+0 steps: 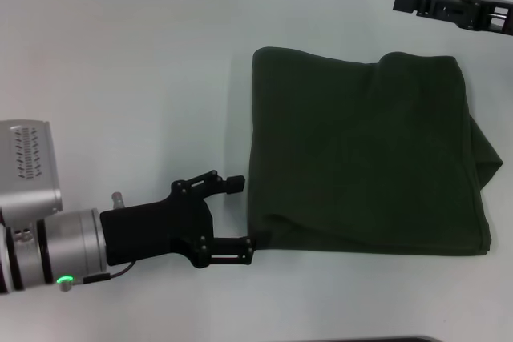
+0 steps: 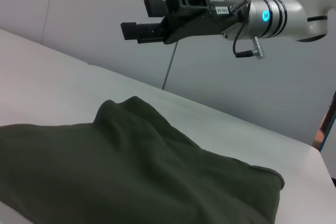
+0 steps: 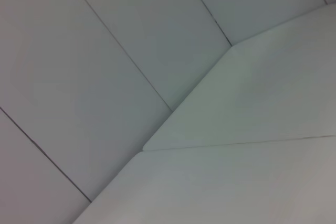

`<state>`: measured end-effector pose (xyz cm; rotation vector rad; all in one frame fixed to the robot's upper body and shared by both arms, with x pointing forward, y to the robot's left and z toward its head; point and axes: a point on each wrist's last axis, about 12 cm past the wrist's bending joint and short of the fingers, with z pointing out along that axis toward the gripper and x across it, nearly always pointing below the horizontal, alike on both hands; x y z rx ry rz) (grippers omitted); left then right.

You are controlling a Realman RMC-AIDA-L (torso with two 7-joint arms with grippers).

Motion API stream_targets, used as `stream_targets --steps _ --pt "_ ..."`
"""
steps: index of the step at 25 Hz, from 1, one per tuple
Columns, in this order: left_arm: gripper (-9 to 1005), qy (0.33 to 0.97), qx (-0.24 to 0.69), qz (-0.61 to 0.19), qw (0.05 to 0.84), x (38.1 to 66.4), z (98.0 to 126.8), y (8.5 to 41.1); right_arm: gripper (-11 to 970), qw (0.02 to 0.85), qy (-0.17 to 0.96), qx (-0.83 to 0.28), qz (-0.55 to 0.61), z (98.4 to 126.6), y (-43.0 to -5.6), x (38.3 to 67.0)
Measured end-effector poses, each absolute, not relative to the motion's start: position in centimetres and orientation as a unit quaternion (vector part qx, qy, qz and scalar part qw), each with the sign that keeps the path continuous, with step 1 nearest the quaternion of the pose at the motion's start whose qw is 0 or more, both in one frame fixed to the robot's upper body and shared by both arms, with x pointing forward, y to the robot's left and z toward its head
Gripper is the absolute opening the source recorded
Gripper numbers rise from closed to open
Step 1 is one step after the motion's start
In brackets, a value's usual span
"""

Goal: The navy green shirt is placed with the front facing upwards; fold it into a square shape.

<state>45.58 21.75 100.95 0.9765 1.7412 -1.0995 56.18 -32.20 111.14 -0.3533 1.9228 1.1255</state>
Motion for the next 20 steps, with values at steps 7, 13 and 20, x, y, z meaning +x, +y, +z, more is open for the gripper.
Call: stream_targets --steps 7,13,20 --pt "950 0.706 0.386 -0.422 0.418 45.55 100.24 21.70 706 0.427 0.769 -0.142 0.453 111.17 -32.22 56.07" --pt "949 0.707 0.382 -0.417 0.425 45.48 99.95 21.58 707 0.426 0.770 -0.139 0.454 111.13 -32.14 56.15" --pt "949 0.703 0.382 -0.422 0.427 45.41 100.05 21.48 707 0.425 0.771 -0.136 0.455 111.14 -32.12 56.16"
